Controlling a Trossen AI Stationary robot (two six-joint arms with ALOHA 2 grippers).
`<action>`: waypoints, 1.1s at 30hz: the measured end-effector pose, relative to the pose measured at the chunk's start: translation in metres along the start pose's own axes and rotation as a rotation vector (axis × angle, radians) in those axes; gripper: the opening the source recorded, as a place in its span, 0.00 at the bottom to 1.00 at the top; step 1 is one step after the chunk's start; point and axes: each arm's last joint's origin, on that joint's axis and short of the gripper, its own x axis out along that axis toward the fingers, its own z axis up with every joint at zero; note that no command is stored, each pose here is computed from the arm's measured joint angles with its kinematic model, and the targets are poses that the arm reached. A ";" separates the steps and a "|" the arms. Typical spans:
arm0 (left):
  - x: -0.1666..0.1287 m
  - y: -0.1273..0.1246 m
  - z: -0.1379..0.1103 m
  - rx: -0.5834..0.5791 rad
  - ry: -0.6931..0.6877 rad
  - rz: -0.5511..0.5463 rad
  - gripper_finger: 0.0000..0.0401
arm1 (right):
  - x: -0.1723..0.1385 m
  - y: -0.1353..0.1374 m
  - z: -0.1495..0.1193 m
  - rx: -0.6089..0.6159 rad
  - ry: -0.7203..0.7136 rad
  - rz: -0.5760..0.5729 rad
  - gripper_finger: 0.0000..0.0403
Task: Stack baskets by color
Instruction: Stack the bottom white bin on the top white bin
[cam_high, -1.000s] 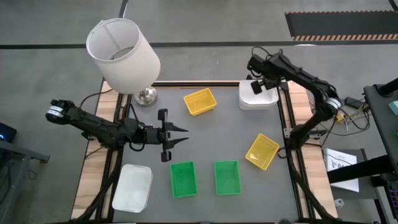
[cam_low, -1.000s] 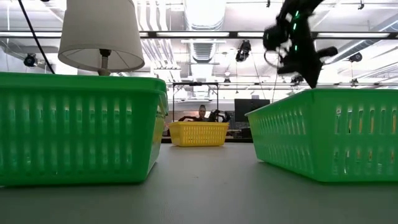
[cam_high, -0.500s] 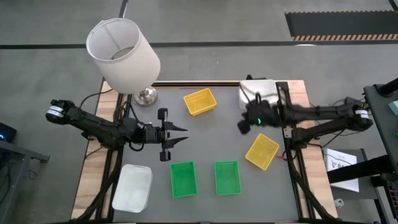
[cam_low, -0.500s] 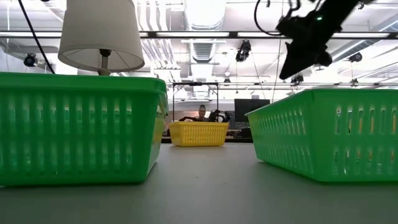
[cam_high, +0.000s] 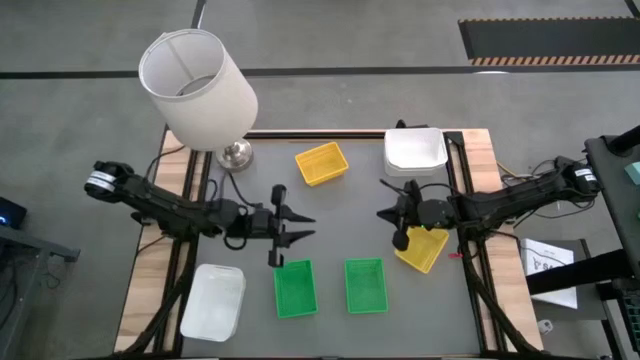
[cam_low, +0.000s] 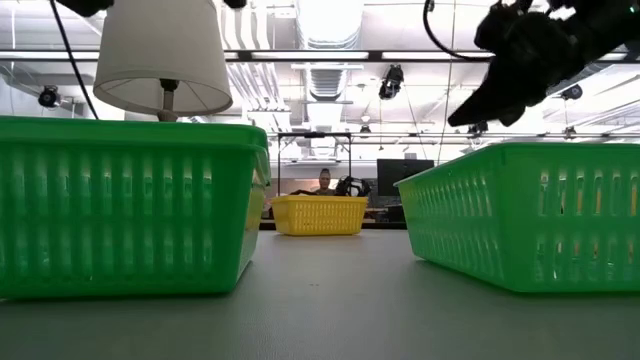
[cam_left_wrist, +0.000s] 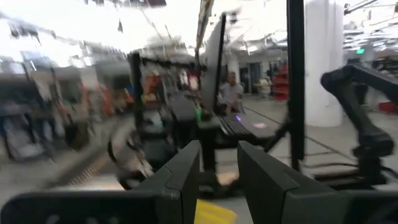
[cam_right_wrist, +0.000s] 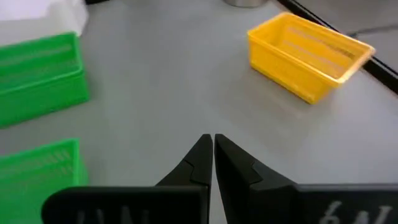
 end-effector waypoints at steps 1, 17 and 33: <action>0.002 -0.003 -0.006 -0.032 0.021 -0.008 0.23 | 0.001 0.000 -0.002 -0.014 -0.006 0.015 0.03; 0.030 -0.068 -0.050 -0.583 0.374 0.090 0.23 | -0.001 0.008 0.013 -0.281 -0.173 0.159 0.03; -0.032 -0.121 -0.019 -0.947 1.413 0.976 0.23 | 0.000 0.008 0.014 -0.387 -0.183 0.150 0.03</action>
